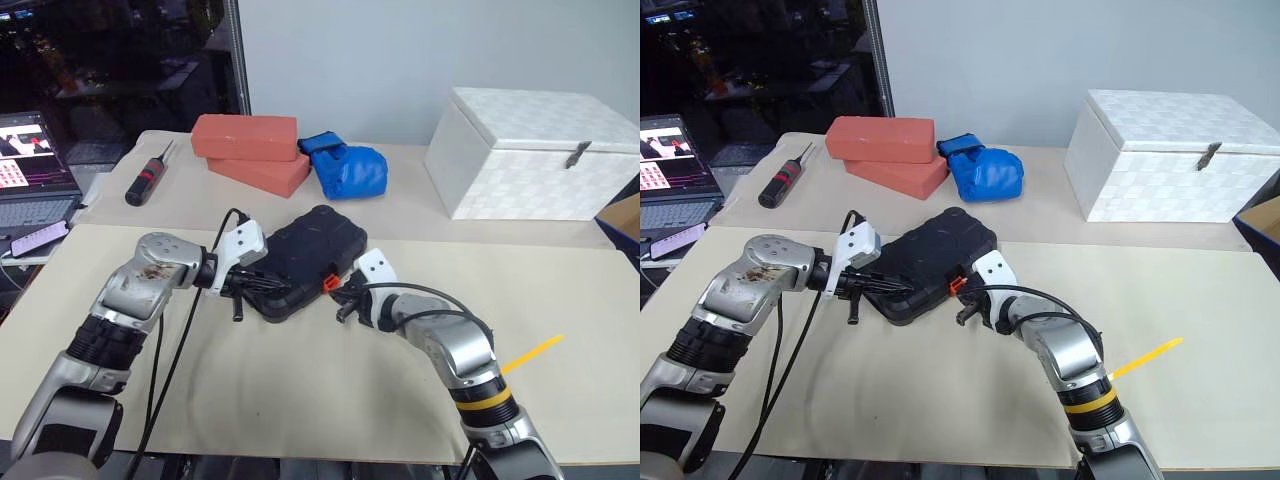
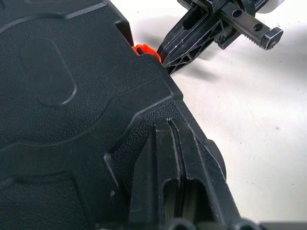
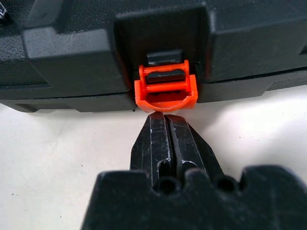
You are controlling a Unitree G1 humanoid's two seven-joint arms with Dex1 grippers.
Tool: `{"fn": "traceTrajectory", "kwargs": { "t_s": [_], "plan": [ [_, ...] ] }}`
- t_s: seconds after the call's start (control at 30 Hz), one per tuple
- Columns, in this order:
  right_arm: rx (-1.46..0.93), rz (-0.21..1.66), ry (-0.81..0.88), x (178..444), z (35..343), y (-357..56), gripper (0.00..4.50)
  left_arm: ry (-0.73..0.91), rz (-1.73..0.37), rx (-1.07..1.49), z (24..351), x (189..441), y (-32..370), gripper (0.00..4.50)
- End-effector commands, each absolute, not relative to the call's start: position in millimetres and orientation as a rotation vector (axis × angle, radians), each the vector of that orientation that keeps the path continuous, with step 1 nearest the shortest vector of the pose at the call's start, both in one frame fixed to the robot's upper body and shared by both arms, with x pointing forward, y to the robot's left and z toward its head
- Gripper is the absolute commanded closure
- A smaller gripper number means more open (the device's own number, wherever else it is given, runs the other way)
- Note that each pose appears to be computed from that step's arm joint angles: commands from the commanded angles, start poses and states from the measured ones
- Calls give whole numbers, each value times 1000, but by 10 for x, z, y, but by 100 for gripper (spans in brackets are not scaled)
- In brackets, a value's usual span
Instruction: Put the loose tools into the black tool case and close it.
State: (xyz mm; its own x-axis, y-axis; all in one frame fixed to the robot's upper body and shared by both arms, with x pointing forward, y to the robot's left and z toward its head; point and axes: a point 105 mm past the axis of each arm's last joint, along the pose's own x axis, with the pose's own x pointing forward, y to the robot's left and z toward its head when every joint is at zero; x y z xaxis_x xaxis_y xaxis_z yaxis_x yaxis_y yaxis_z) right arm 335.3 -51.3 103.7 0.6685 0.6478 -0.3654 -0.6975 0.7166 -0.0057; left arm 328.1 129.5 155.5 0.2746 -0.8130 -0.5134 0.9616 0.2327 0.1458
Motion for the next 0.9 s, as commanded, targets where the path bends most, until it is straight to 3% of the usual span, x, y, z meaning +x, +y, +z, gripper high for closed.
{"fn": "traceTrajectory", "kwargs": {
  "t_s": [0.03, 0.33, 0.67, 0.9],
  "plan": [
    [-136, 775, 207, 3380, 1399, -458, 447, 444, -1250, 474, 1360, 3247, 1309, 450],
    [-33, 783, 176, 3339, 1507, -422, 447, 463, -1250, 467, 1280, 3230, 1291, 450],
    [-68, 724, 334, 3284, 1046, -540, 447, 471, -1239, 463, 1241, 3237, 1289, 450],
    [-21, 708, 343, 3351, 962, -443, 447, 488, -1214, 434, 1203, 3255, 1293, 450]
  ]
}}
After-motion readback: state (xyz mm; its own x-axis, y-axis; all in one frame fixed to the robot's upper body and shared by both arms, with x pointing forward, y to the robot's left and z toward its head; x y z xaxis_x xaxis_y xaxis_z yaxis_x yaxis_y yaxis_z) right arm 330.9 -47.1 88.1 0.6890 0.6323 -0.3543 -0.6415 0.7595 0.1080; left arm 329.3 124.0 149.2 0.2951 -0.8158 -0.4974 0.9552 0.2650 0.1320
